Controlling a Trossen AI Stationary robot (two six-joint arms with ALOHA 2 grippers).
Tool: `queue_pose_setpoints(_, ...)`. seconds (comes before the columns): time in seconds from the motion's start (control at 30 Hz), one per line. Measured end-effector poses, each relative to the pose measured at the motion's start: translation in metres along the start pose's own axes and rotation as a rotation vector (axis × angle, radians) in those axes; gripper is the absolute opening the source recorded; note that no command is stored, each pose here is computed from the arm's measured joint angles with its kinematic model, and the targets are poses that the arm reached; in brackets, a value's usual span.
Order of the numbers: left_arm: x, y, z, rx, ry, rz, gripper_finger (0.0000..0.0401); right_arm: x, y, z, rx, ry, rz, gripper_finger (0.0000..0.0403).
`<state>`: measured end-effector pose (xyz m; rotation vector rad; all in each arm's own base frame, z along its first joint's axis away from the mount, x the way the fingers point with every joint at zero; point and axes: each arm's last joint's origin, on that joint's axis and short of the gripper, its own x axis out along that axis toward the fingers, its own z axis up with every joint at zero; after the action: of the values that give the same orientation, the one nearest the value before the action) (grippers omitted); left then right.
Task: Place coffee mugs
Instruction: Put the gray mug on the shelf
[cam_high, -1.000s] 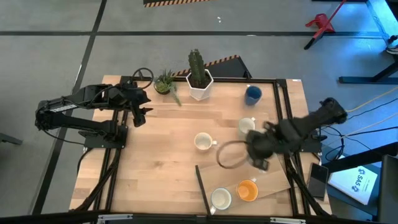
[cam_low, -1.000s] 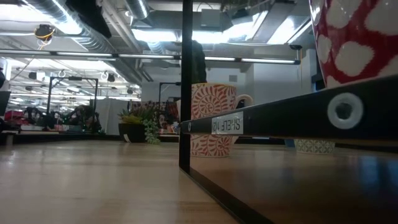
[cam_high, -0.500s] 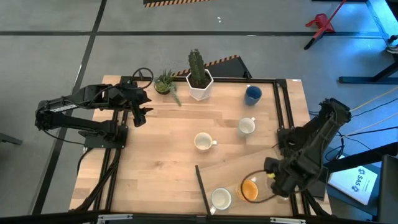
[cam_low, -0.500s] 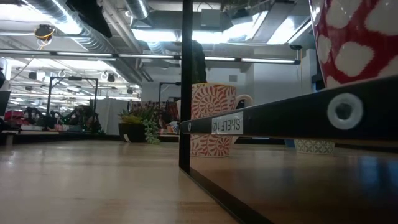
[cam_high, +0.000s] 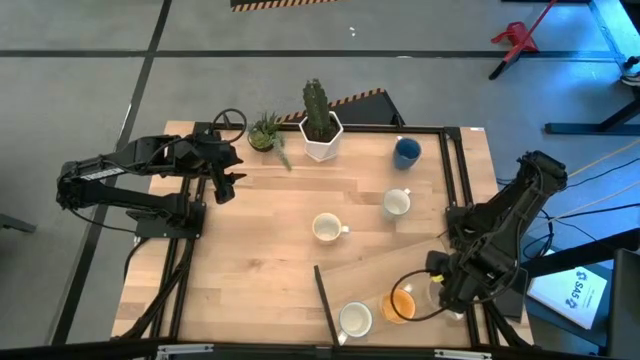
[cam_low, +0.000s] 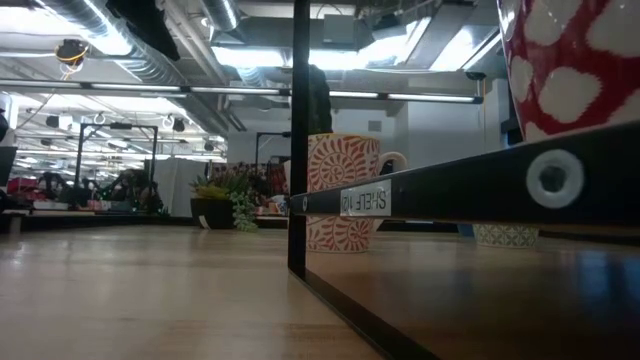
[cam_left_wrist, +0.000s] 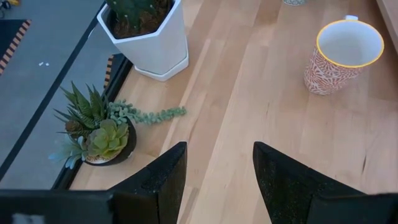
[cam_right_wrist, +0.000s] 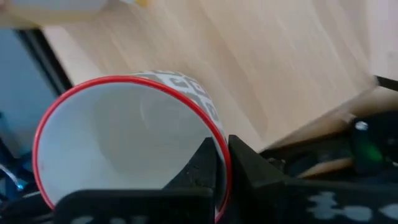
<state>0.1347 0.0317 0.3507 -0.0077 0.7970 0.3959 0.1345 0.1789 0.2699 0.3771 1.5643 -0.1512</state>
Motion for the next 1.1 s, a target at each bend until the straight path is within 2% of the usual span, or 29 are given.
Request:
queue_pose_setpoints(0.4,0.000,0.000,0.000,-0.001,0.000,0.001,0.0179,0.004,-0.003,0.000,-0.004,-0.004,-0.030,0.0000)
queue_pose_setpoints(0.63,0.000,0.000,0.000,-0.001,0.000,0.001,0.0179,0.015,0.000,0.001,0.000,-0.012,0.021,0.0000)
queue_pose_setpoints(1.1,0.000,0.000,0.000,0.000,0.001,0.001,0.0179,0.016,-0.005,0.000,0.053,0.004,-0.024,0.0018)
